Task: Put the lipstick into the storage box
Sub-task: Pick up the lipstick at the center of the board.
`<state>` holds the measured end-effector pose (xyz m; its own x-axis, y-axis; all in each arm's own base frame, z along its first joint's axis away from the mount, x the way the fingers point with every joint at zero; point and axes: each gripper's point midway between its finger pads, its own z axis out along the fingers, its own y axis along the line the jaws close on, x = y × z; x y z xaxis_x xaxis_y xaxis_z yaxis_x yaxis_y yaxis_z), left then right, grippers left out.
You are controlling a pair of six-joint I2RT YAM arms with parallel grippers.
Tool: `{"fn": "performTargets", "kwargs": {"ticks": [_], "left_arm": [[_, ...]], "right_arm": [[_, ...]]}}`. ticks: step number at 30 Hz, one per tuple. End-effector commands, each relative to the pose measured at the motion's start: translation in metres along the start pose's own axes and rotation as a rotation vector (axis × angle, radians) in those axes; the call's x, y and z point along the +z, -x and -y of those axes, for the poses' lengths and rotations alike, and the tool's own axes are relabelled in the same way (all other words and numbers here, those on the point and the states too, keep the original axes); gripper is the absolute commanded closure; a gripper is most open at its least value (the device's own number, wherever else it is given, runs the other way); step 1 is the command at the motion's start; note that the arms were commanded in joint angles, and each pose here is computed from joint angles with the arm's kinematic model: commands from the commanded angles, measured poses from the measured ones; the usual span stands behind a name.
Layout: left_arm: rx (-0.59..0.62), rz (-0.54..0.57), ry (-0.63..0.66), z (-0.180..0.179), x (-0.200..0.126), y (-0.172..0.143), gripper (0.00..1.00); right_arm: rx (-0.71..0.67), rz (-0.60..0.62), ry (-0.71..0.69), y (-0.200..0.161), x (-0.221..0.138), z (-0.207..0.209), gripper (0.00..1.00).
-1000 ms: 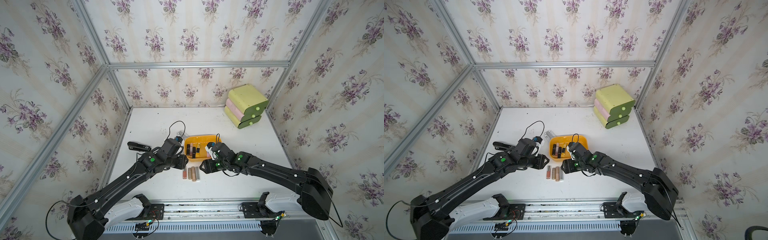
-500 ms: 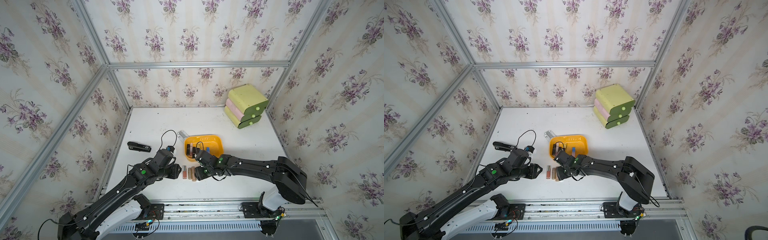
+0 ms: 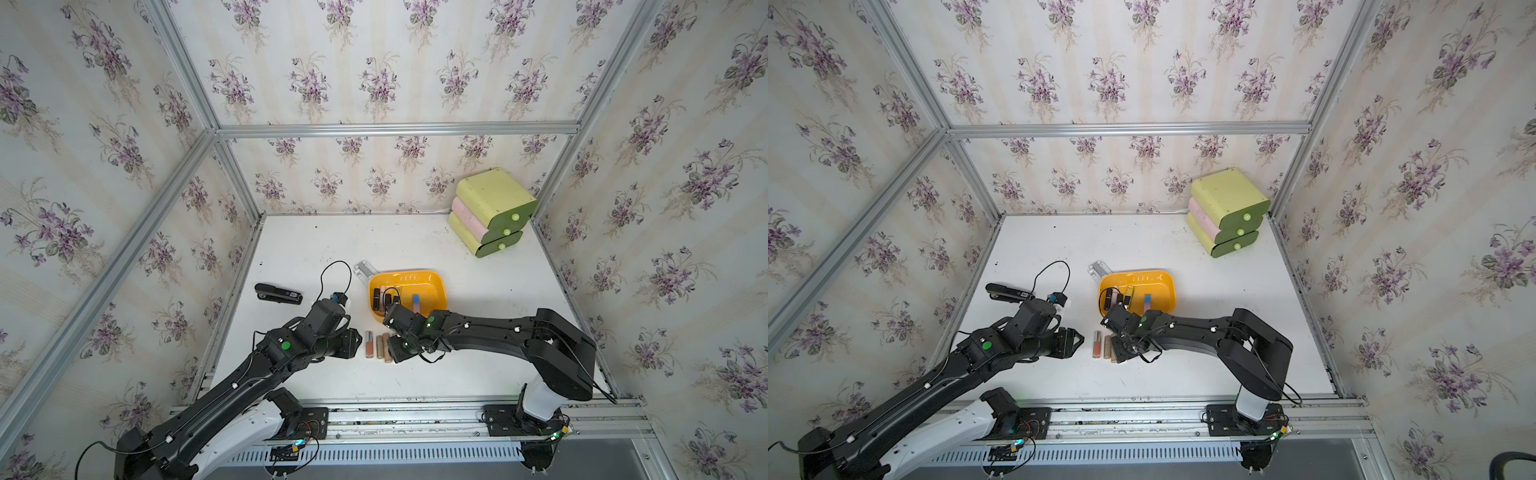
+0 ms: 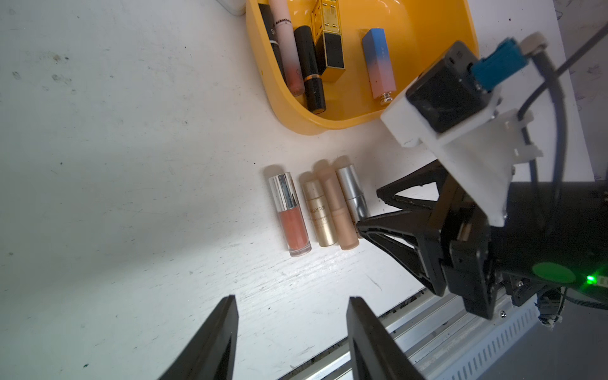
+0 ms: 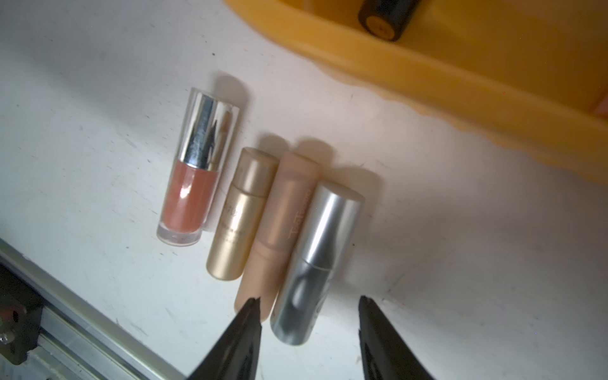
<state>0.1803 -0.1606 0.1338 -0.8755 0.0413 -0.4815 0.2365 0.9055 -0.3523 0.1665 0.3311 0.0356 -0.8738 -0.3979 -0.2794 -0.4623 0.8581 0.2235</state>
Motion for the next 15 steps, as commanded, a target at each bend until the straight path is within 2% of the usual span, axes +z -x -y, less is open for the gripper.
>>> {"fn": "performTargets", "kwargs": {"ticks": [1,15], "left_arm": [[0.012,0.001,0.016,-0.004,0.0,-0.001,0.46],[0.008,-0.002,0.014,-0.005,0.002,-0.002,0.45]], "right_arm": [[-0.004,-0.003,-0.029,-0.001,0.002,0.005,0.5],[-0.016,-0.018,-0.114,-0.006,0.009,0.022,0.52]]}}
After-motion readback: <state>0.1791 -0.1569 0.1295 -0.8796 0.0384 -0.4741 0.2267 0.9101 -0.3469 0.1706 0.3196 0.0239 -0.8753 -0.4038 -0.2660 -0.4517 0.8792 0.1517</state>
